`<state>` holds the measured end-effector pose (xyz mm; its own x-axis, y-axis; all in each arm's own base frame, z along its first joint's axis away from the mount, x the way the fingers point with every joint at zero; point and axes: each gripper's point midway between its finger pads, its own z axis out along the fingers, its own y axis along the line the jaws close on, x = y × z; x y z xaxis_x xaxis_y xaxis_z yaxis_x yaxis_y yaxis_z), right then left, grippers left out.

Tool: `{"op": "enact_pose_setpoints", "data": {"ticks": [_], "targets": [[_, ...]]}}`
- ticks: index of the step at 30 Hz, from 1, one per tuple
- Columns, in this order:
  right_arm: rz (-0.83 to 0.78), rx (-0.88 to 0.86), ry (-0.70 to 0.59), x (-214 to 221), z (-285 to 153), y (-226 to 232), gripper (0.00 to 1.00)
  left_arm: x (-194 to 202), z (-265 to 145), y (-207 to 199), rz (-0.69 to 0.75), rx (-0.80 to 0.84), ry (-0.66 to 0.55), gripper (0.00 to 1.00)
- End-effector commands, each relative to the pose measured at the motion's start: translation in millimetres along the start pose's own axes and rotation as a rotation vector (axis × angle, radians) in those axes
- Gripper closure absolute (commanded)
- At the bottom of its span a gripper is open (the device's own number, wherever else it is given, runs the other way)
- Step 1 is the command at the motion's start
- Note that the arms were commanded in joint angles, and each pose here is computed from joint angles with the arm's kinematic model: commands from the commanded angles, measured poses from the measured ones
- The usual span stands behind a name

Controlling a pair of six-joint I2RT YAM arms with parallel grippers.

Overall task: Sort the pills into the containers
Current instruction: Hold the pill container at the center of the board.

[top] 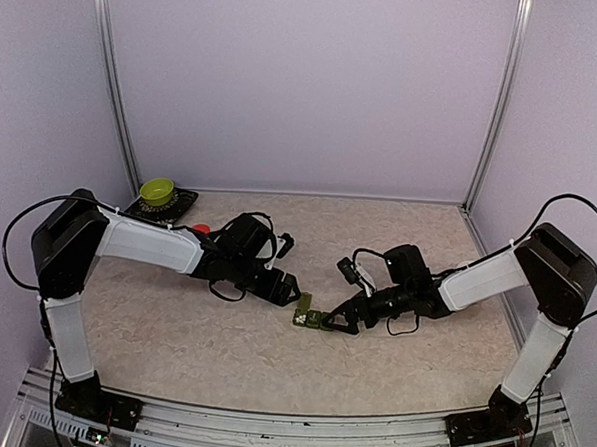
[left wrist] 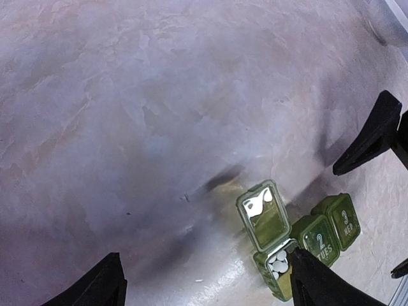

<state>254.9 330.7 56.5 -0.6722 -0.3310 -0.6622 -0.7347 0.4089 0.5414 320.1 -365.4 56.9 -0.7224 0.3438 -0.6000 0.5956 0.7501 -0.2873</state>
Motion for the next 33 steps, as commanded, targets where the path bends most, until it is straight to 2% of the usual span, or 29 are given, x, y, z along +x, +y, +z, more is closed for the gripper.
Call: {"op": "enact_pose_setpoints", "data": {"ticks": [1, 15, 24, 33], "targets": [[-0.144, 0.034, -0.038, -13.7, 2.7, 1.7, 0.00, -15.4, 7.9, -7.3, -0.038, 0.078, -0.038, 0.13], [-0.479, 0.138, 0.023, 6.4, 21.3, -3.8, 0.01, -15.2, 27.0, -19.6, -0.071, 0.195, -0.016, 0.14], [-0.545, 0.205, 0.065, 15.2, 31.5, -16.2, 0.06, -17.9, 29.5, -25.0, -0.067, 0.242, -0.023, 0.14], [-0.595, 0.173, 0.062, 17.8, 40.8, -15.7, 0.16, -16.0, 35.4, -27.7, -0.068, 0.290, -0.016, 0.14]]}}
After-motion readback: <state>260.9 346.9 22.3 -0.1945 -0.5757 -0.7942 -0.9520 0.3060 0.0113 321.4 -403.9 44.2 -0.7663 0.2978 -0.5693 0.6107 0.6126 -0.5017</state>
